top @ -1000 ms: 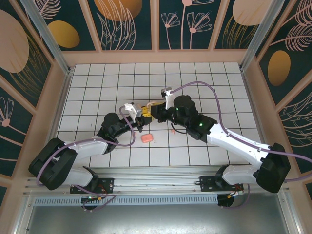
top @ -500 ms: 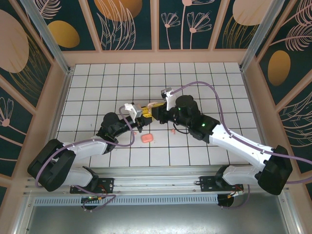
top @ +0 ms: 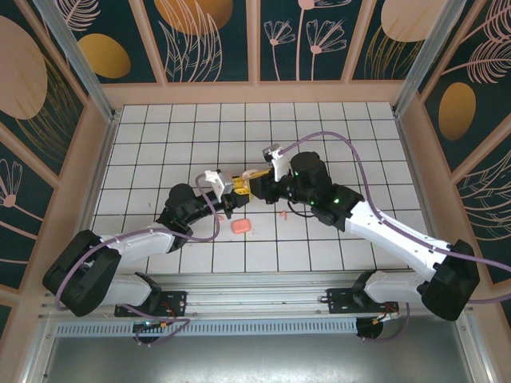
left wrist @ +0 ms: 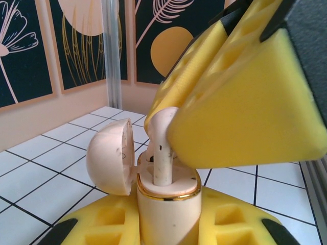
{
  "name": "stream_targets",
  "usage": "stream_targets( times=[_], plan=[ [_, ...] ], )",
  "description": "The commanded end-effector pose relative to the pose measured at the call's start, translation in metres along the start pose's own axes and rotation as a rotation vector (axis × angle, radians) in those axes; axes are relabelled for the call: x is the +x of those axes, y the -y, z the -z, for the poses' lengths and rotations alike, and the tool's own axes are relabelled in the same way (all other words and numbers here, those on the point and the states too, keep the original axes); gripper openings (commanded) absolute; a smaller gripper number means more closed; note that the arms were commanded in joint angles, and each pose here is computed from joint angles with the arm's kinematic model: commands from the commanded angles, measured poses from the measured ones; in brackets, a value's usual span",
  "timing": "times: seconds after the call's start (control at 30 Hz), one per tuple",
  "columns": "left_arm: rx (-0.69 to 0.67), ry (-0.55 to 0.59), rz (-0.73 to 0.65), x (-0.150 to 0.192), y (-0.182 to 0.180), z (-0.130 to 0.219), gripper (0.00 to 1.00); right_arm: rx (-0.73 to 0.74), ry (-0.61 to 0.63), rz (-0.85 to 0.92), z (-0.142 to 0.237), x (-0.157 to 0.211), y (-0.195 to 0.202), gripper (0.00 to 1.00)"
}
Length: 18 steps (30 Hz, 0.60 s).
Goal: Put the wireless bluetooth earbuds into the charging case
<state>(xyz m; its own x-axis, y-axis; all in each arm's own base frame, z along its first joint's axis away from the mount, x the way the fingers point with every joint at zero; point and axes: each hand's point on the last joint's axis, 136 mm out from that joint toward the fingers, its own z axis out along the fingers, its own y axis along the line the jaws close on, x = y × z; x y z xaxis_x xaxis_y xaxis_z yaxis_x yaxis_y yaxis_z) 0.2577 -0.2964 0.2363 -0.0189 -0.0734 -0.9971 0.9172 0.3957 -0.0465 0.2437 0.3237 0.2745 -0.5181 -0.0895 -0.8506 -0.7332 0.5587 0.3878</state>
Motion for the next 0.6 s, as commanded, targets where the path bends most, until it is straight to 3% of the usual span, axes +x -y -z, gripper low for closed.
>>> stream_targets(
  times=[0.0,0.57],
  plan=[
    [0.099,0.178,-0.136,-0.0635,0.0225,0.0011,0.08,0.024,-0.089,0.007,0.0004,0.0175,0.008,0.25],
    [0.108,0.156,-0.132,-0.0594,0.0225,-0.0013,0.08,0.021,-0.097,0.041,0.0004,0.0076,0.0072,0.31]
  ],
)
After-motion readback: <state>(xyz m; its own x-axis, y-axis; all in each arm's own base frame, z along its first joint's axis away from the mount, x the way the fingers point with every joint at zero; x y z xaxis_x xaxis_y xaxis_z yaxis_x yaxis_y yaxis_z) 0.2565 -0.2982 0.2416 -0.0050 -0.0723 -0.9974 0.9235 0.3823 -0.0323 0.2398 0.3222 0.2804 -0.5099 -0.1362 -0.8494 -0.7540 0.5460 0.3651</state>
